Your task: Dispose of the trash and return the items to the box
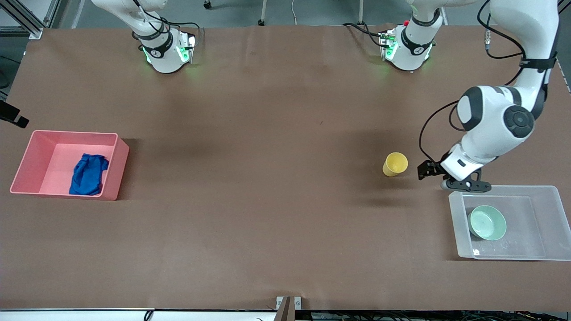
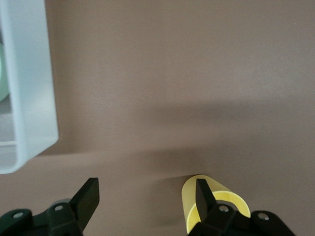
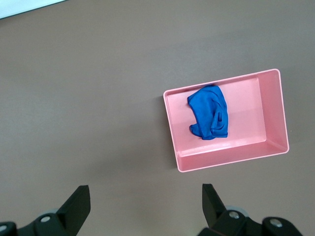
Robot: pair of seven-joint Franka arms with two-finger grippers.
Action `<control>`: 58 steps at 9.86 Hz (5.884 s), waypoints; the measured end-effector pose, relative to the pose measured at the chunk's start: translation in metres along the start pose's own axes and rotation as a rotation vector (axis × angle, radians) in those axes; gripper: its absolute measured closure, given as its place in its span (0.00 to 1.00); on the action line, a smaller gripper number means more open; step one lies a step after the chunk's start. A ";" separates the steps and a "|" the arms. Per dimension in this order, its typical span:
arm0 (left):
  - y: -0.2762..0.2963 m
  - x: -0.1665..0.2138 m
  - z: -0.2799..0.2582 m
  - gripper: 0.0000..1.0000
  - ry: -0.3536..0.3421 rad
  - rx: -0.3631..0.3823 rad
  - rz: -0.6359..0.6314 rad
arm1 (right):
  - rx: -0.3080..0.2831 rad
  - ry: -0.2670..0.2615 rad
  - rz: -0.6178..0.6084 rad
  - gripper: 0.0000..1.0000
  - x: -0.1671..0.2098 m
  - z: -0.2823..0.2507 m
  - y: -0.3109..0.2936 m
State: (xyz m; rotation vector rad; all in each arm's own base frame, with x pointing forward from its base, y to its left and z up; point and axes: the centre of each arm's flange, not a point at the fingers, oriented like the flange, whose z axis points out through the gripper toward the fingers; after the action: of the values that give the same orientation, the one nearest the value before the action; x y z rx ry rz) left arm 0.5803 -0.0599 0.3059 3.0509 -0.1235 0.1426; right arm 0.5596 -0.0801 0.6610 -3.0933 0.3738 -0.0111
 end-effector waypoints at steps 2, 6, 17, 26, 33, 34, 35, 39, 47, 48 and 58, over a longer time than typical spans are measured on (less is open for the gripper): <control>0.020 -0.022 0.027 0.12 0.011 0.001 0.007 | -0.002 0.000 -0.006 0.00 0.000 0.000 -0.003; 0.033 -0.050 0.053 0.19 -0.034 0.000 0.026 | -0.003 -0.001 -0.008 0.00 0.000 0.000 -0.003; 0.030 -0.018 0.023 0.96 0.022 -0.006 0.017 | -0.005 -0.001 -0.019 0.00 -0.001 0.000 -0.008; -0.259 0.092 -0.066 0.96 0.025 -0.008 -0.005 | -0.008 -0.002 -0.023 0.00 -0.001 0.001 -0.009; -0.275 0.102 0.016 0.96 0.012 -0.021 -0.120 | -0.021 0.027 -0.067 0.00 -0.015 -0.006 -0.011; -0.276 0.101 0.019 0.94 0.008 -0.022 -0.122 | -0.020 0.032 -0.065 0.00 -0.016 -0.009 -0.008; -0.276 0.101 0.020 0.85 0.008 -0.023 -0.122 | -0.020 0.035 -0.065 0.00 -0.016 -0.010 -0.006; -0.278 0.107 0.007 0.25 0.032 -0.015 -0.120 | -0.020 0.036 -0.073 0.00 -0.017 -0.011 -0.011; -0.226 0.120 -0.098 0.00 0.114 -0.012 0.038 | -0.020 0.037 -0.081 0.00 -0.017 -0.011 -0.015; -0.204 0.119 -0.115 0.00 0.118 -0.023 0.026 | -0.019 0.037 -0.080 0.00 -0.017 -0.011 -0.014; -0.079 0.095 -0.211 0.00 0.039 -0.078 -0.036 | -0.019 0.037 -0.082 0.00 -0.017 -0.011 -0.015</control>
State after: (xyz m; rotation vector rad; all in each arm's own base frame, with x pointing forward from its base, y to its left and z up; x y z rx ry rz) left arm 0.6626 0.0296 0.5185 2.9688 -0.0696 0.1906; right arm 0.5461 -0.0618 0.6723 -3.1293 0.2500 -0.0668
